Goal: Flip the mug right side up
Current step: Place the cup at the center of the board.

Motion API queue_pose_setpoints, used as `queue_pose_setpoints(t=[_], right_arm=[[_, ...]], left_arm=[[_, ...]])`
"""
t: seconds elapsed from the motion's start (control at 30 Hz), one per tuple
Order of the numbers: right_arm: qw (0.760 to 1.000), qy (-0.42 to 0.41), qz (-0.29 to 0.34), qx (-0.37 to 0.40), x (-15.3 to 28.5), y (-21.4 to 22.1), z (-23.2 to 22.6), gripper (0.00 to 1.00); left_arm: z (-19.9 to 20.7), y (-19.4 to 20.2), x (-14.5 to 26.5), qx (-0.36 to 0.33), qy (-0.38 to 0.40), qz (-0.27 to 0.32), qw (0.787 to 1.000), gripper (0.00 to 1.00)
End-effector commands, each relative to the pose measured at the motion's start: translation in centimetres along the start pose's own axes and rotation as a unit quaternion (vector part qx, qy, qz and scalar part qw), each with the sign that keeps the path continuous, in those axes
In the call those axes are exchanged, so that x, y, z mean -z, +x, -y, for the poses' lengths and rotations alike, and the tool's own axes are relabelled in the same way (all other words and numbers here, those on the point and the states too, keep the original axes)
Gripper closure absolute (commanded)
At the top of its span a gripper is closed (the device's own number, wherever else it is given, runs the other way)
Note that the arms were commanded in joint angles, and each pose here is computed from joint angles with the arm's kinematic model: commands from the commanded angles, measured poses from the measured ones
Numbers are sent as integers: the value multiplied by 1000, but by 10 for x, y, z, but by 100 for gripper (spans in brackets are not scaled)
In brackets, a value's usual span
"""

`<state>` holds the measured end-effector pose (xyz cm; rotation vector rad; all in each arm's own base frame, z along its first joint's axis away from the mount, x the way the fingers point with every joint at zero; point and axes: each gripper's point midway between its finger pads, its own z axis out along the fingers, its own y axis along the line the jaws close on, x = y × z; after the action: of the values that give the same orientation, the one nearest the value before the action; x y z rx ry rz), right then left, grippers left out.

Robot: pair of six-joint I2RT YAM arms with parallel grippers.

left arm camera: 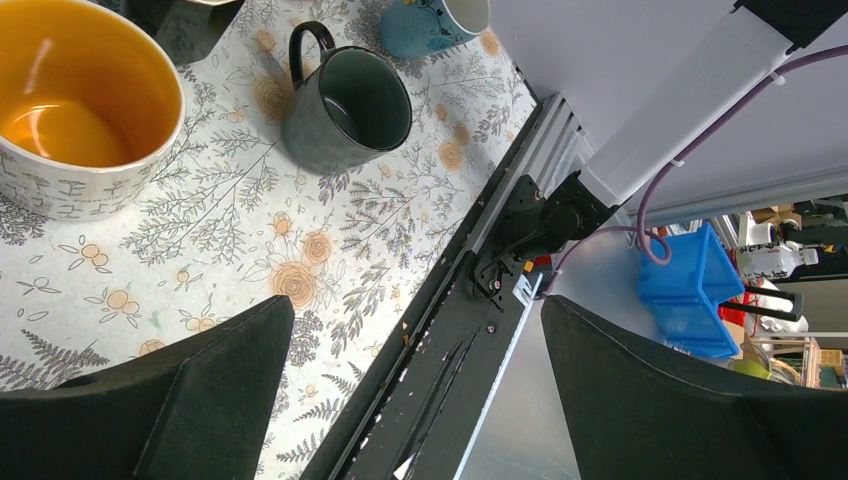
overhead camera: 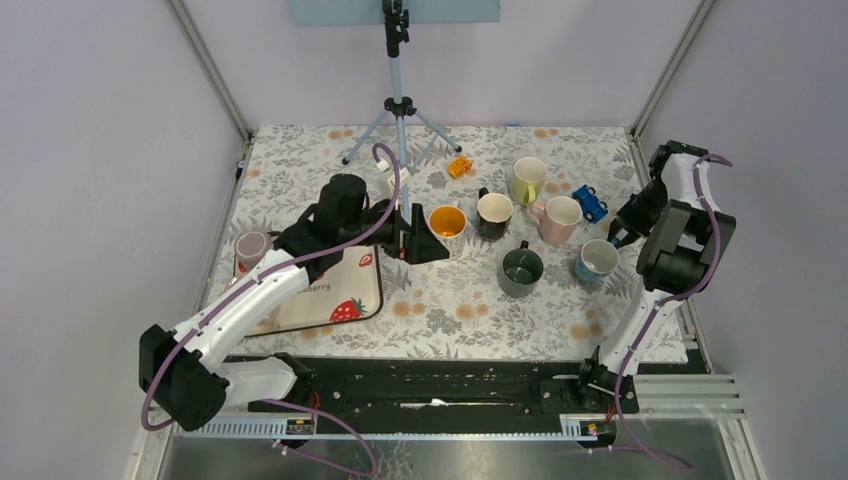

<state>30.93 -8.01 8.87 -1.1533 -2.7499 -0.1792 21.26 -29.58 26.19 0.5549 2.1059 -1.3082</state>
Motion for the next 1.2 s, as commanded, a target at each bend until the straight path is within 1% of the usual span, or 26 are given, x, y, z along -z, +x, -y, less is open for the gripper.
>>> queue_pose_setpoints(t=[0.0,0.13,0.23,0.4,0.73,0.87,0.93,1.17], right_arm=[[1000,-2,-8,-9,6,6,-4,94],[1000,-2,-5,-10,4,4,-6,93],[1000,-3,-3,-9,4,4,-9,89],[1000,-2,-4,-10,1,3,-10,86],[1000,5,-7,-8,-6,1,-9,85],[1000,8,-5,-6,-6,-1,-8,79],[1000,9,-4,-6,-5,-1,-9,73],[1000,8,0,-5,-5,-5,-10,63]], left_arm=[[11,-8,-1,-16,23,13,1000,1],[11,-9,0,-17,22,15,1000,1],[10,-9,0,-16,21,16,1000,1],[11,-8,0,-17,22,15,1000,1],[10,-8,-1,-16,20,13,1000,1],[9,-7,-1,-16,17,12,1000,1],[8,-7,-2,-15,16,11,1000,1],[7,-7,-2,-15,12,12,1000,1]])
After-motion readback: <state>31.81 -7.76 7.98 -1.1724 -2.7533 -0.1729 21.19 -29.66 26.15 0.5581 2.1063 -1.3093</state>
